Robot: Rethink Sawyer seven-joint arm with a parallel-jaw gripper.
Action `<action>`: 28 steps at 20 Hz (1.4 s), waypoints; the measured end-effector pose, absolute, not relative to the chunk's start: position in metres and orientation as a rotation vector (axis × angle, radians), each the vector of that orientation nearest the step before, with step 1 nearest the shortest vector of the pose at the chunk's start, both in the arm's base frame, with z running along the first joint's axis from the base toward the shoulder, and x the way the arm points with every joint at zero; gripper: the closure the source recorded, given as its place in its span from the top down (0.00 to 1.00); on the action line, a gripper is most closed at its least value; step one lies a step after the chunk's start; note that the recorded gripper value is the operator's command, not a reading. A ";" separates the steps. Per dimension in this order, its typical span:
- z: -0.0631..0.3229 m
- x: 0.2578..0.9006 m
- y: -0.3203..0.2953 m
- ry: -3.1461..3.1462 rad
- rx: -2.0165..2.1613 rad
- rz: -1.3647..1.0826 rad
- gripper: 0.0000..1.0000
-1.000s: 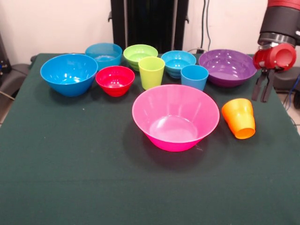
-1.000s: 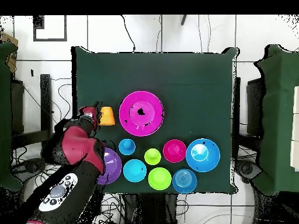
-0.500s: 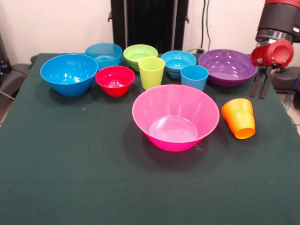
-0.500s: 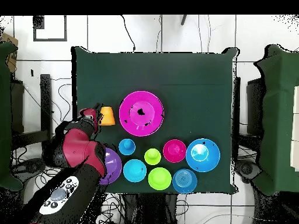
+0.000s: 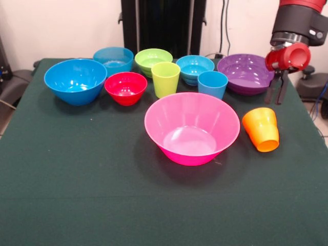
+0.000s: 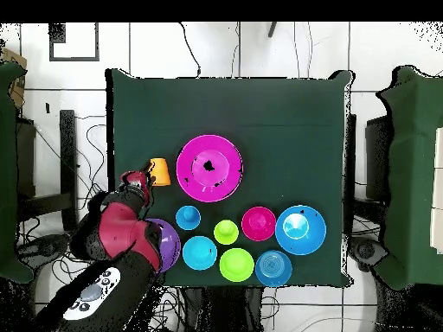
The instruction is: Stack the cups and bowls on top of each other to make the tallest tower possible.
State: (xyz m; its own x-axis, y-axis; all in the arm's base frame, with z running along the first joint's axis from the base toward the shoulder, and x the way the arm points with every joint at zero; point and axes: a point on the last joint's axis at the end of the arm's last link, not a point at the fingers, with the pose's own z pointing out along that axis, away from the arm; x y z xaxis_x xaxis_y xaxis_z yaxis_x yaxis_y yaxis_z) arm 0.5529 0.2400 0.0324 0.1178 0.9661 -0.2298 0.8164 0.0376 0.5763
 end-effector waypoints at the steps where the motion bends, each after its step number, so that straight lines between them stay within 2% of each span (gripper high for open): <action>1: 0.032 0.552 0.240 1.730 1.804 0.329 1.00; 9: 0.021 0.545 0.237 1.735 1.769 0.345 1.00; 28: -0.040 0.518 0.217 1.779 1.694 0.290 1.00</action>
State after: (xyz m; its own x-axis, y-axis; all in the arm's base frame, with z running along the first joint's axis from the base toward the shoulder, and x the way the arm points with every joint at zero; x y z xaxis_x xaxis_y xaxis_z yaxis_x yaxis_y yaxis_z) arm 0.5181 0.2171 -0.0403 0.0517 0.9519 -0.3021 0.8065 0.1386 0.5747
